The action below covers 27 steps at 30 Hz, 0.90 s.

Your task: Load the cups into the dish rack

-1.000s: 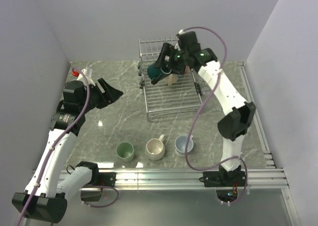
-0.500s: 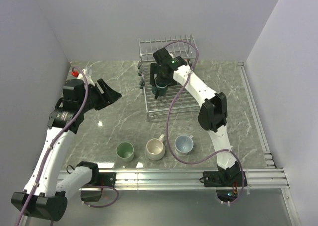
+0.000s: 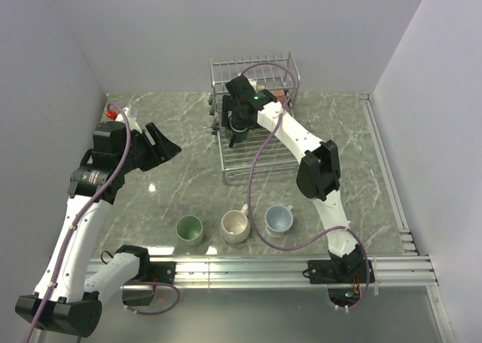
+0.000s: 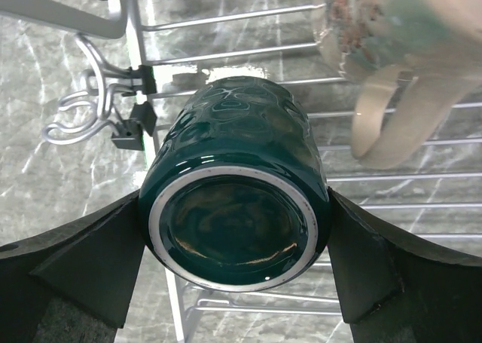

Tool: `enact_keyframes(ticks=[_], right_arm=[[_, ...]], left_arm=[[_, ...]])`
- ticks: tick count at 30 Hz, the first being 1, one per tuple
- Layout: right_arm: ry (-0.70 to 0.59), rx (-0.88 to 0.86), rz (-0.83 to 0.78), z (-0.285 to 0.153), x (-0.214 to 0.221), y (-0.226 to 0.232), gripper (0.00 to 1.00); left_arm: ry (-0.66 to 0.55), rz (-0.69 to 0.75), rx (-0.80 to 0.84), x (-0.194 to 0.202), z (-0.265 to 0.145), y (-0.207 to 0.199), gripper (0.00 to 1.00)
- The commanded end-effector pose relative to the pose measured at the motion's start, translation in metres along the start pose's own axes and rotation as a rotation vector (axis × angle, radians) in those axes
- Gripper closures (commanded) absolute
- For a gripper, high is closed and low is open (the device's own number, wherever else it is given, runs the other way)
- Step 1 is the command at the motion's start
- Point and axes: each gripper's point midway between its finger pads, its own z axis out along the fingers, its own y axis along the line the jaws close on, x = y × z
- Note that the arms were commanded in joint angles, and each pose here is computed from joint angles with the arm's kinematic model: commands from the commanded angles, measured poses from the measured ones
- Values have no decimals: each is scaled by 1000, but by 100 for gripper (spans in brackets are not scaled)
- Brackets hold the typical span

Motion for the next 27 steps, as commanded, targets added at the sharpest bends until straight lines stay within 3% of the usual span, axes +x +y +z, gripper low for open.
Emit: enact_keyframes(ticks=[1, 4, 5, 7, 27], right_arm=[[-126, -58, 24, -26, -35, 16, 20], [-118, -54, 17, -26, -33, 14, 15], [-115, -55, 15, -26, -33, 14, 6], [-106, -53, 8, -24, -30, 14, 2], [-19, -60, -28, -11, -7, 13, 0]], left_arm=[[-44, 10, 26, -9, -9, -9, 32], [-51, 3, 39, -11, -7, -11, 33], [-52, 2, 40, -12, -7, -12, 33], [-44, 0, 40, -11, -5, -12, 33], [-48, -8, 39, -10, -3, -10, 34]])
